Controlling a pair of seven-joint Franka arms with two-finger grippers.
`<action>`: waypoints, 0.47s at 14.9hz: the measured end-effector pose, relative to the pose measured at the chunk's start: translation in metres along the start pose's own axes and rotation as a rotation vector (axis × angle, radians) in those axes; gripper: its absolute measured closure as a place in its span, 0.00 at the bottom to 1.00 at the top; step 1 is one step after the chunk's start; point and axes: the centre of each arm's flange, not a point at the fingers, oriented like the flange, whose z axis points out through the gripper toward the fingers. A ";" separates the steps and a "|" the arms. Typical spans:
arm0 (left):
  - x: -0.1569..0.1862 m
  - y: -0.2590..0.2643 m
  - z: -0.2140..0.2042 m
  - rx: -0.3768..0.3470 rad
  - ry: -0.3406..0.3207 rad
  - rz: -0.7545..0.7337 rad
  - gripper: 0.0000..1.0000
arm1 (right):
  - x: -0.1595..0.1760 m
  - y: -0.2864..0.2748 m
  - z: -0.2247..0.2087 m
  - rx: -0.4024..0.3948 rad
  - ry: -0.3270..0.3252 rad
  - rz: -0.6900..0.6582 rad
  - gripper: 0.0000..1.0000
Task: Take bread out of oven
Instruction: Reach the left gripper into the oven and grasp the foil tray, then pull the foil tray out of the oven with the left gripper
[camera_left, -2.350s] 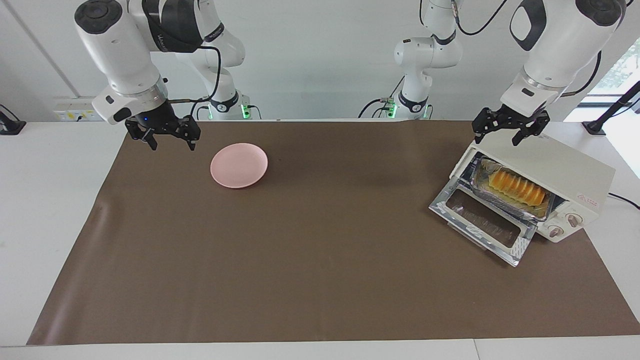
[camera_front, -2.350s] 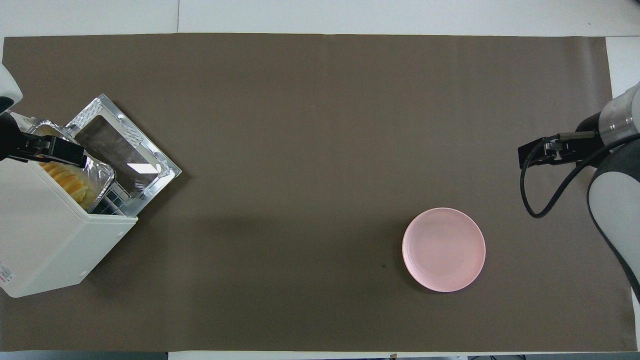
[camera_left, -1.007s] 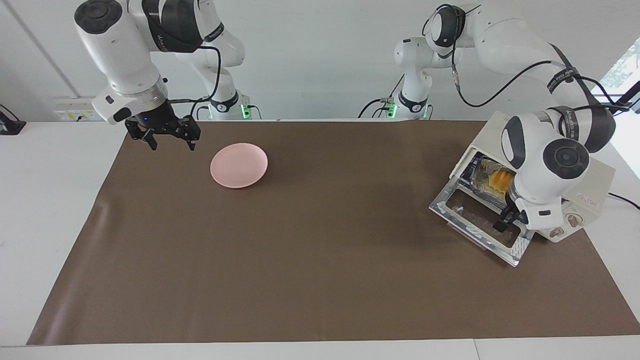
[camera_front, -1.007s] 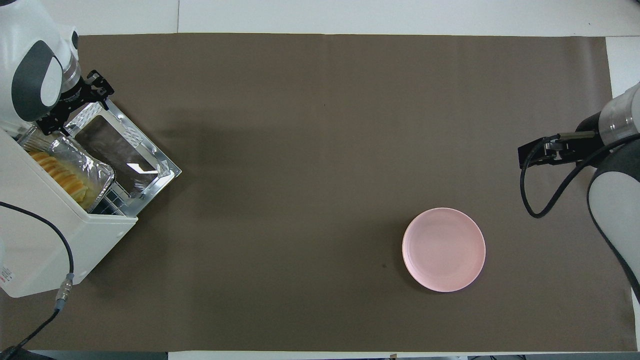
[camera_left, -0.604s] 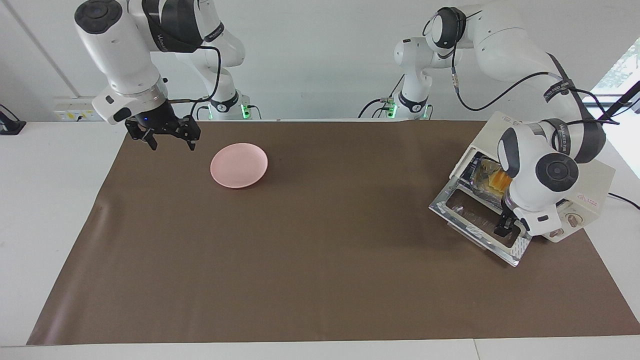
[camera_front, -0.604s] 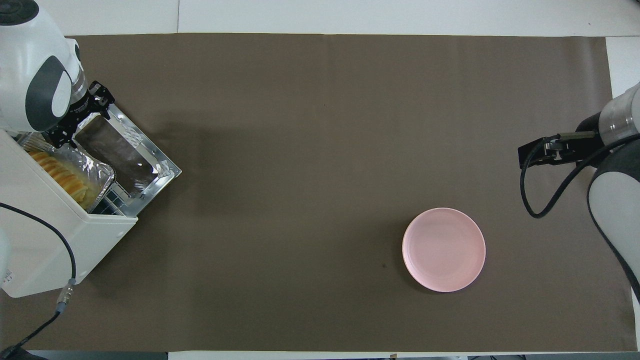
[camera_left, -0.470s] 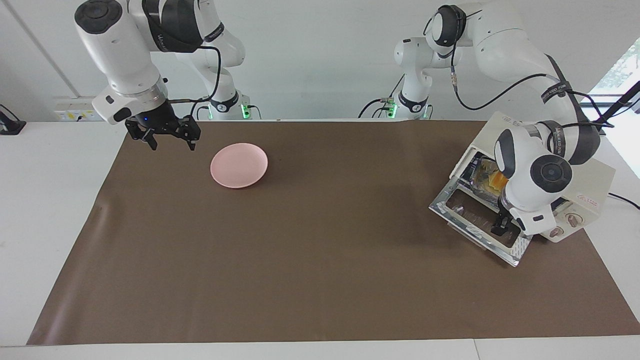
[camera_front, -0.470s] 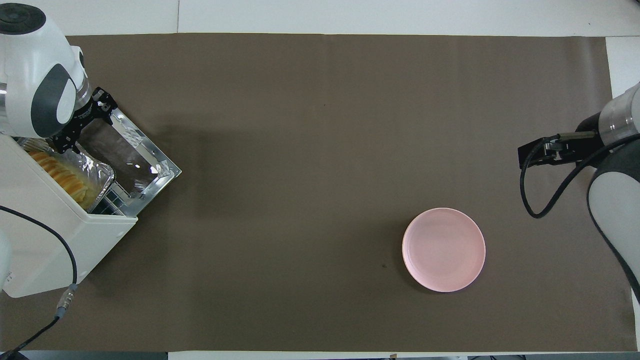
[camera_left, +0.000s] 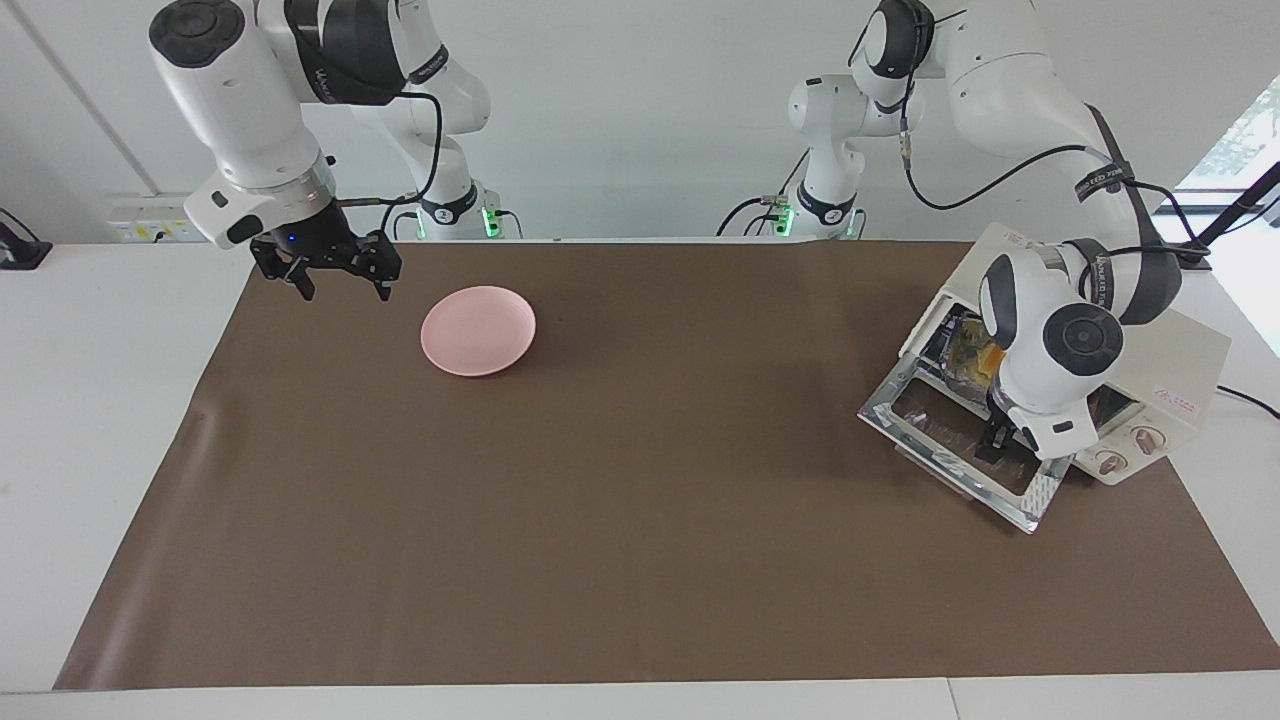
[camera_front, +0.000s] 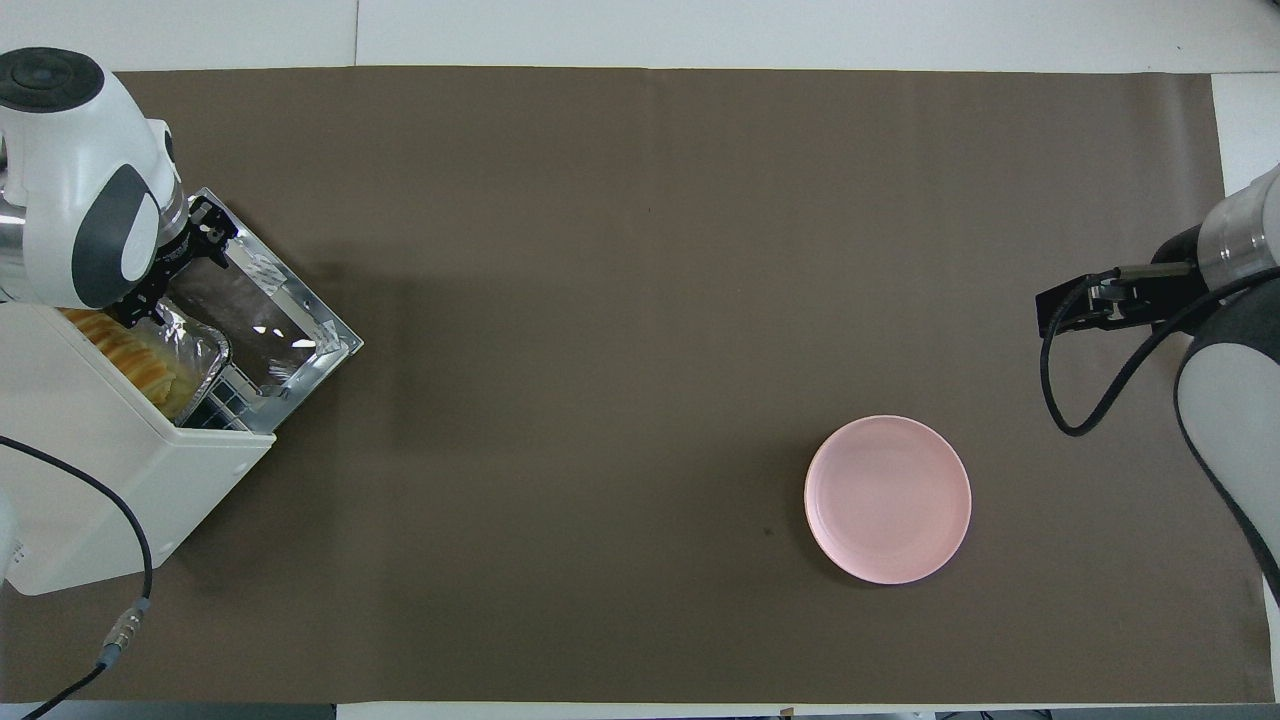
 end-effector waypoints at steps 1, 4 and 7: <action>0.001 -0.002 0.003 -0.002 -0.001 -0.003 0.00 | 0.000 0.000 0.000 0.000 0.000 0.000 0.00; 0.004 -0.007 0.004 -0.004 -0.001 -0.010 0.13 | 0.000 0.000 0.000 0.000 0.000 0.000 0.00; 0.005 -0.009 0.004 -0.003 -0.001 -0.004 0.51 | 0.000 0.000 0.000 0.000 0.000 0.000 0.00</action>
